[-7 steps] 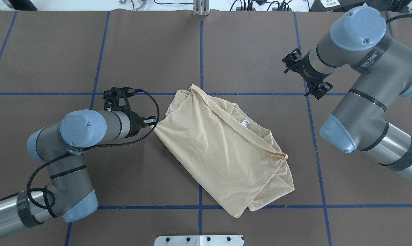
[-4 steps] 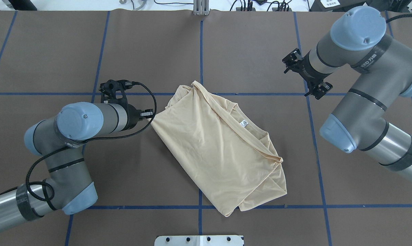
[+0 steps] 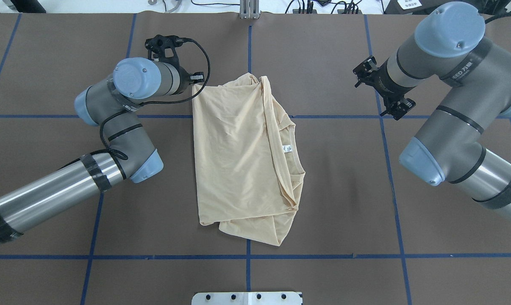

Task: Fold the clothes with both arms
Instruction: 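Pull the shirt edge with the left gripper farther from the robot, then release the shirt with the left gripper while the right gripper lowers to the near edge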

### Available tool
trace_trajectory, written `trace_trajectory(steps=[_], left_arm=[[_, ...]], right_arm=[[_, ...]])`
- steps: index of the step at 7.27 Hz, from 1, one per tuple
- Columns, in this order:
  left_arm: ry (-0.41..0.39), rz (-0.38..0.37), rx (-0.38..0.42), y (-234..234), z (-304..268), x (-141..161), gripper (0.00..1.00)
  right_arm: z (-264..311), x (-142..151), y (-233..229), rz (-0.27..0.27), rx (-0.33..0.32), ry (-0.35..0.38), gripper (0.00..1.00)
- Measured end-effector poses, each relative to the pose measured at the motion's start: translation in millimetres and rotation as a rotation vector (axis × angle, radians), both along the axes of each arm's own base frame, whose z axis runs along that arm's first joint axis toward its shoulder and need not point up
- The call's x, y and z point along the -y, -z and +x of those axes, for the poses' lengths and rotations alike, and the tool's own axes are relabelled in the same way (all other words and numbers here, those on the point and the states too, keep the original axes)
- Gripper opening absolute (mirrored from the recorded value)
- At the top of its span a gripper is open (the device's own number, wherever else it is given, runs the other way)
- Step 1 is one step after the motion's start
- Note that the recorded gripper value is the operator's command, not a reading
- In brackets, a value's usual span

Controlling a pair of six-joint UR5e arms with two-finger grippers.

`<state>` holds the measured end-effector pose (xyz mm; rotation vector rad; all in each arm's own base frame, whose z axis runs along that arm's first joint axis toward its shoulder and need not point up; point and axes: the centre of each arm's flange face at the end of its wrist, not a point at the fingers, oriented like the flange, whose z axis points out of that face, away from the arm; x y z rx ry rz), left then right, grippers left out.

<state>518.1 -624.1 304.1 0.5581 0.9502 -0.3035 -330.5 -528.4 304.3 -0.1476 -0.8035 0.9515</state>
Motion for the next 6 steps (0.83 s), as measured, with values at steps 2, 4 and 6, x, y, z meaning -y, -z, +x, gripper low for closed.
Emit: trace_trajectory(steps=[2,4,6], left_arm=[[0.009,0.026,0.039,3,8,35,0.61],[0.010,0.053,0.045,8,-2,41,0.59],[-0.043,0.074,-0.012,0,-44,1,0.59]], right_arm=[[2,2,1,0.001,0.001,-0.005,1.00],[-3,0,9,0.007,0.013,-0.003,1.00],[-38,-23,39,0.024,0.071,0.026,1.00]])
